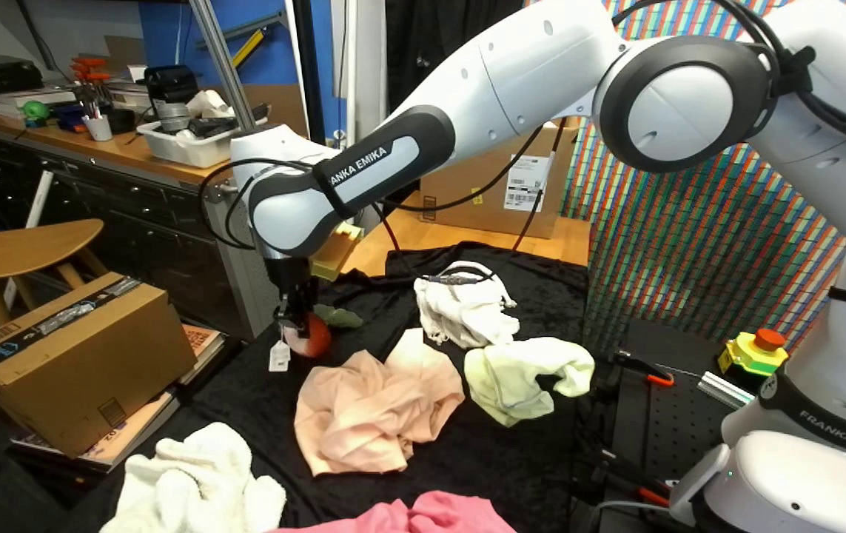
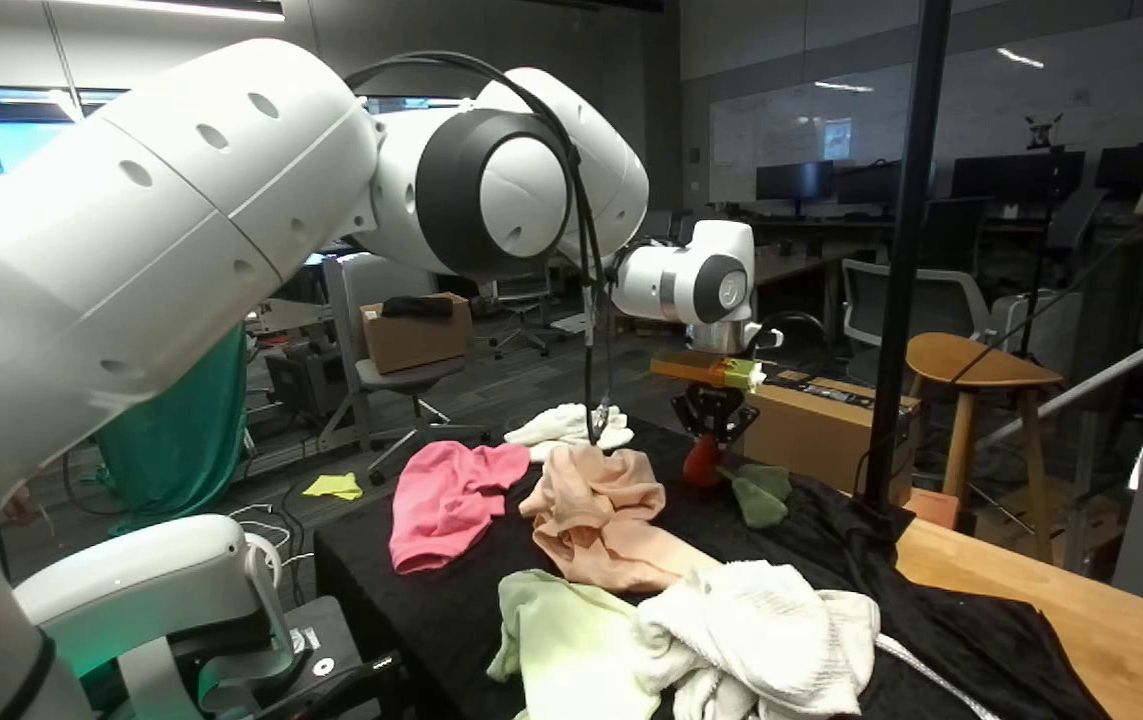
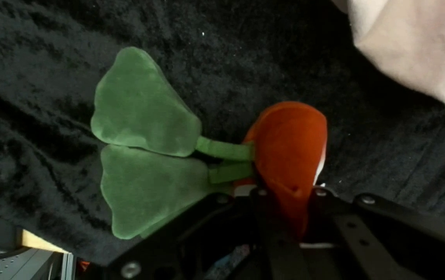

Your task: Pile up the things on the table

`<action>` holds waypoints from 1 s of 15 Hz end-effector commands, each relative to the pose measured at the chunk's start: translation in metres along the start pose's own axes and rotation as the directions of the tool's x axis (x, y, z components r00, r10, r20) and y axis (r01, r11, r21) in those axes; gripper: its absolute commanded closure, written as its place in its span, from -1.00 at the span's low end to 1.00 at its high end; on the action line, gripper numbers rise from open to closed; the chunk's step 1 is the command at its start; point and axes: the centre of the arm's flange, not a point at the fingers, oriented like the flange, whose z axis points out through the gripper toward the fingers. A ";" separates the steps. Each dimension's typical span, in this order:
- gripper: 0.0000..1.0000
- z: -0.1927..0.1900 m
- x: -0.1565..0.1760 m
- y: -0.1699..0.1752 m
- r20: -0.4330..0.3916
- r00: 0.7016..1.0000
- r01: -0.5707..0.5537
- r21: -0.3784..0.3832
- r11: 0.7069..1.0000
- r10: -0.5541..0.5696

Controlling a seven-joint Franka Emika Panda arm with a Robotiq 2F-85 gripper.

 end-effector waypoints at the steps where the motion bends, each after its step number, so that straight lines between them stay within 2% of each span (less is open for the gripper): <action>1: 0.86 -0.037 -0.014 -0.001 0.006 1.000 -0.007 -0.020 1.000 0.007; 4: 0.85 -0.066 -0.032 -0.003 0.016 1.000 -0.014 -0.029 0.999 0.014; 9: 0.85 -0.114 -0.091 -0.013 0.039 0.999 0.000 -0.033 0.999 0.002; 15: 0.85 -0.141 -0.171 -0.021 0.139 0.990 -0.014 -0.022 1.000 0.017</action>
